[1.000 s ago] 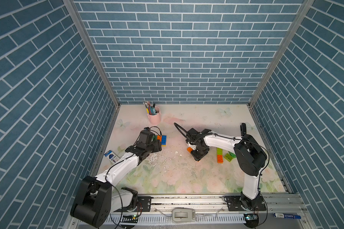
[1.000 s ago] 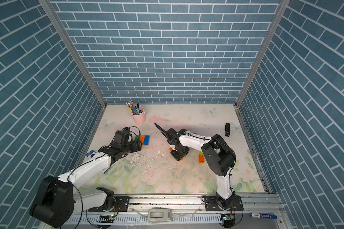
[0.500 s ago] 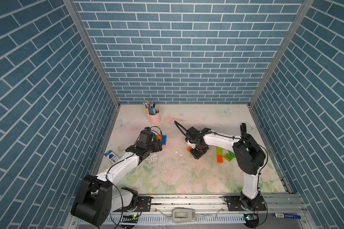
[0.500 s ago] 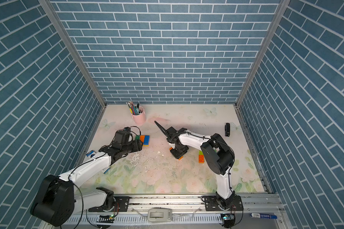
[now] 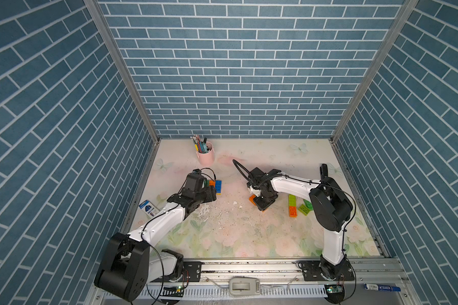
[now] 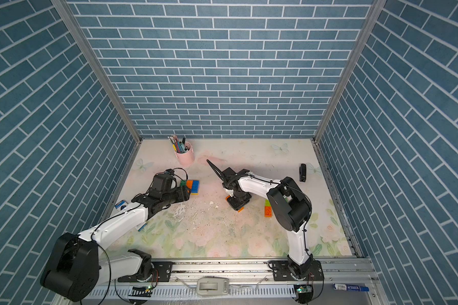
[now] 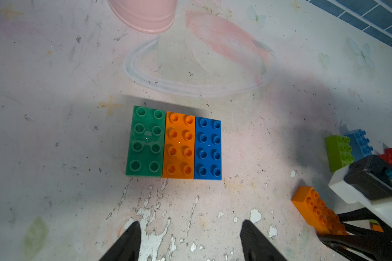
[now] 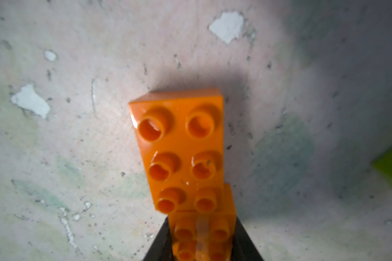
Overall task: Assemble a rectangle with lego
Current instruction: Place the lego brick at the center of the board.
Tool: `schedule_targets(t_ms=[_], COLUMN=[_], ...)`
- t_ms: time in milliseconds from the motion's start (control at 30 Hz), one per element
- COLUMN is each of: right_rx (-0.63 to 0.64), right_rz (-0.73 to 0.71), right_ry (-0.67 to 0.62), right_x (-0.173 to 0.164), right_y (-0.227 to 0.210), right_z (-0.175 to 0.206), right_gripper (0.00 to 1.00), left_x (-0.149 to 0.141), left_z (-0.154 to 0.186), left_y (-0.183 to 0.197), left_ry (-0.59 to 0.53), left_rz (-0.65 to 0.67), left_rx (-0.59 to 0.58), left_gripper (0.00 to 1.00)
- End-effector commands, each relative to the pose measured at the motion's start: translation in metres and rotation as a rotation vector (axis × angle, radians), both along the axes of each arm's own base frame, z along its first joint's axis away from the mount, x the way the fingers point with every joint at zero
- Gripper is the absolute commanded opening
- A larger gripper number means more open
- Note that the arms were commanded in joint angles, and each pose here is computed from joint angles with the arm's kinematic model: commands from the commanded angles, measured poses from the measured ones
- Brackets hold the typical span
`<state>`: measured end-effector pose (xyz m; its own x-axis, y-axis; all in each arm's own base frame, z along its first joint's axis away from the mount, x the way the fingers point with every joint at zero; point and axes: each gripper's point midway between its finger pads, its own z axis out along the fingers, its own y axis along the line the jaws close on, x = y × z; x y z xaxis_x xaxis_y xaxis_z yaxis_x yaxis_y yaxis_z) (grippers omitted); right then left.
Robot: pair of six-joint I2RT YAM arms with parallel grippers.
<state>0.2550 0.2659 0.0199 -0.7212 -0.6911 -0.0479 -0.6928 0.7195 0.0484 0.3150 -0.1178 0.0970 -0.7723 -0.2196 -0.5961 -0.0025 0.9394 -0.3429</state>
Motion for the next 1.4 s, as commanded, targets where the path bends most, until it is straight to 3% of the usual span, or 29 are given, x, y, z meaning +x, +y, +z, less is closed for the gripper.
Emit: schedule_targets(t_ms=[0, 1367], right_rx=[-0.007, -0.031], right_rz=[0.035, -0.029], right_ry=[0.029, 0.104], right_x=[-0.001, -0.01], right_y=[0.002, 0.001], right_z=[-0.005, -0.013], right_gripper=[0.32, 0.31], left_x=[0.007, 0.005], left_z=[0.006, 0.004], left_y=[-0.001, 0.0], left_ry=[-0.015, -0.017], left_rz=[0.002, 0.002], left_rx=[-0.008, -0.005], left_gripper=[0.71, 0.72])
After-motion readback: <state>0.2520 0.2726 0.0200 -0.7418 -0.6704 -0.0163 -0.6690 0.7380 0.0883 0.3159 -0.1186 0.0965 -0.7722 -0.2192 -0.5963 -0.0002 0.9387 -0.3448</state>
